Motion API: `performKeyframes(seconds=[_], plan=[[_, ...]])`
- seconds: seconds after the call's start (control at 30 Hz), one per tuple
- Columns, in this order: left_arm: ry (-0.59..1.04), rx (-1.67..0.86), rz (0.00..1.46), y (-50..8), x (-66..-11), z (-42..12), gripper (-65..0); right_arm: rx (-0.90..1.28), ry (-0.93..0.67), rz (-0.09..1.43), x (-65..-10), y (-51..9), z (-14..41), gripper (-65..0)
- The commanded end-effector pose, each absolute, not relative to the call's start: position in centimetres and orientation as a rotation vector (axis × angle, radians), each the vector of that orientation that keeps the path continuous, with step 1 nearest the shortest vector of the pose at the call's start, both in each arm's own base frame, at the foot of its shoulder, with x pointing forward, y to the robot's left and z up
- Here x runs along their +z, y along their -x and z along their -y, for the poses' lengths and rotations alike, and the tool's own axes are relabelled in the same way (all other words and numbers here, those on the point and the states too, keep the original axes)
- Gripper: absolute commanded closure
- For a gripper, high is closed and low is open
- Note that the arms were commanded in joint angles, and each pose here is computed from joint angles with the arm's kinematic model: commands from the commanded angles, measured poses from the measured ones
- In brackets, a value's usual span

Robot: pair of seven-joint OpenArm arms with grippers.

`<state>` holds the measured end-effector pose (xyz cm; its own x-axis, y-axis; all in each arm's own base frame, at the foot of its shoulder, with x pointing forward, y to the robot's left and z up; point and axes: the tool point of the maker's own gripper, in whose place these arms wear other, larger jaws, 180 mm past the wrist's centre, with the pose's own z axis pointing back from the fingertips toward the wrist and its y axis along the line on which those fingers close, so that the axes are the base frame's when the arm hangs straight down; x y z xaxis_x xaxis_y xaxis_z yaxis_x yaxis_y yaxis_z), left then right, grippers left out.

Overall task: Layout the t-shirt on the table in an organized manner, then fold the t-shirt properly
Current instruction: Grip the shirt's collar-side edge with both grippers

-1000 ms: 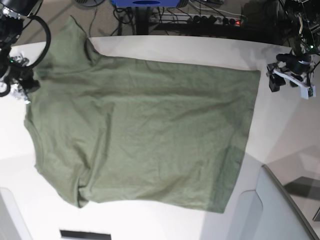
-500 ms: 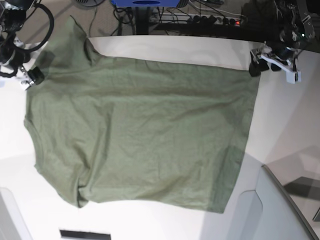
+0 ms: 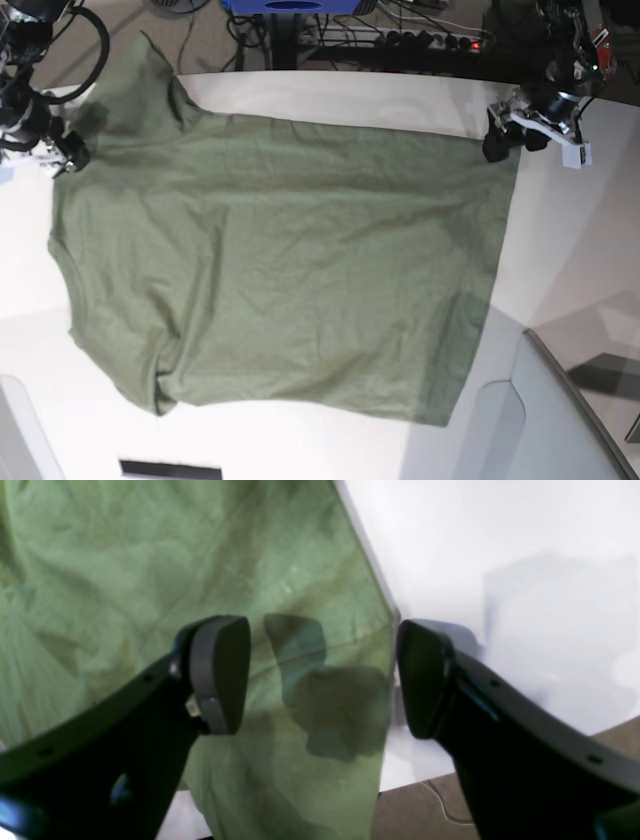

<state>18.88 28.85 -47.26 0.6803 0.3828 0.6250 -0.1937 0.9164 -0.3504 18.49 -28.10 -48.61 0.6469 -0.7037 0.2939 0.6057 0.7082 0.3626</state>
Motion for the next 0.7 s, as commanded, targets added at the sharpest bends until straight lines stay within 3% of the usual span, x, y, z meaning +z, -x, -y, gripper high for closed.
performKeyframes(seconds=[0.0,0.27,0.33,0.37,0.5,0.67], plan=[[0.258,0.318,0.73,-18.4,-47.5,-29.0,-55.0,-0.742,-0.245,0.439,-48.3,-18.7,28.2,-42.6],[0.306,0.291,0.713,-19.7,-48.4,-26.9,-53.6,-0.697,-0.27,0.436,-48.4,-19.8,26.6,-41.9],[0.307,0.304,0.704,-19.6,-48.7,-27.1,-44.6,-0.7,-0.271,0.438,-48.4,-19.9,26.6,-38.4],[0.306,0.309,0.703,-19.7,-48.8,-27.2,-37.5,-0.7,-0.271,0.438,-48.4,-19.9,26.6,-32.9],[0.306,0.31,0.713,-20.4,-48.7,-27.5,0.0,-0.707,-0.266,0.435,-48.3,-19.8,27.0,-2.4],[0.274,0.214,0.796,-23.0,-45.3,-28.2,0.0,-0.679,-0.262,0.459,-46.9,-20.4,27.2,0.0]])
